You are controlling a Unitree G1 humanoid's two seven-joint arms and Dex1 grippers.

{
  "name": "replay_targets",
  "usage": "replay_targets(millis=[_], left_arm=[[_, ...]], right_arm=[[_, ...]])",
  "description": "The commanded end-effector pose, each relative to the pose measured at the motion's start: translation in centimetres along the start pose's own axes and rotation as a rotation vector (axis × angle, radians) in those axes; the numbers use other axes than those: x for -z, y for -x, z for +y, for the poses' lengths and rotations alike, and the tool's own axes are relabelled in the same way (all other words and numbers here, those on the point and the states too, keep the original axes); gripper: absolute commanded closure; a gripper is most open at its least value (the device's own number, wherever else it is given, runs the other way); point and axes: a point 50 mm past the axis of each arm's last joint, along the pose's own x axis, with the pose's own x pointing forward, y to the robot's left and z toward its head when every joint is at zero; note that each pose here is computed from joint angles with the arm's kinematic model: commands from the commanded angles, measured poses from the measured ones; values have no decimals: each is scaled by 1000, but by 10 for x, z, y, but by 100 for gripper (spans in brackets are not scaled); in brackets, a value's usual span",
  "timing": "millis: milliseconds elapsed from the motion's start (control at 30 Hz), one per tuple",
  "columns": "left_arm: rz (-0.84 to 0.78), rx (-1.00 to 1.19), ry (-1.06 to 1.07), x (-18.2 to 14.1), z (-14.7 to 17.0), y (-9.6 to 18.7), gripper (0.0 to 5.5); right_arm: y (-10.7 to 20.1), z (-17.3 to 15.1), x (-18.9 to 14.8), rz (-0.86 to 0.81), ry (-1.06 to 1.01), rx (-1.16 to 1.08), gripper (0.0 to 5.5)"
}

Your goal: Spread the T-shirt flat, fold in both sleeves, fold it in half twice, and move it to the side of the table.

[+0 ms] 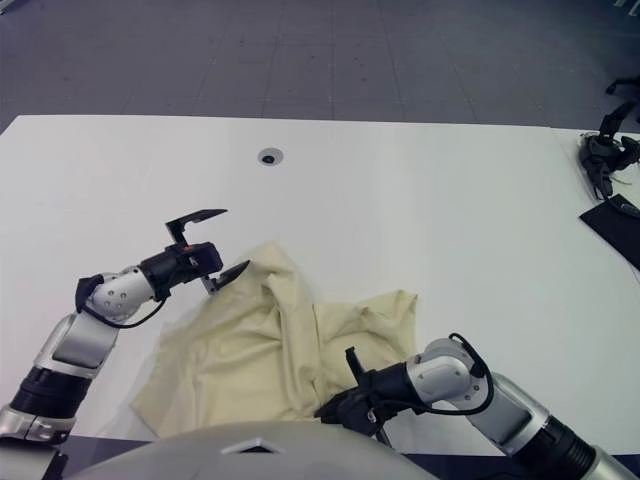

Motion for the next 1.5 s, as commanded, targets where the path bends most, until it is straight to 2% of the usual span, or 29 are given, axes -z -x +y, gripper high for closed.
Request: replay_targets(millis=[33, 167, 500, 667, 1033, 1500], left_arm=[[-92, -13, 164, -17, 15, -12, 10], [-106, 5, 300, -22, 14, -22, 10], [125, 78, 717, 10, -2, -54, 10], [176, 89, 804, 14, -3, -61, 10], [191, 198, 868, 3, -20, -43, 196], [254, 167, 801, 18, -24, -46, 432]], right_arm=[[2, 12, 18, 130, -36, -85, 549], [5, 13, 26, 191, -17, -104, 549], [6, 3, 29, 201, 28, -39, 549], [5, 2, 30, 193, 35, -23, 549], [4, 1, 29, 191, 40, -4, 550], [4, 0, 29, 186, 40, 7, 550]])
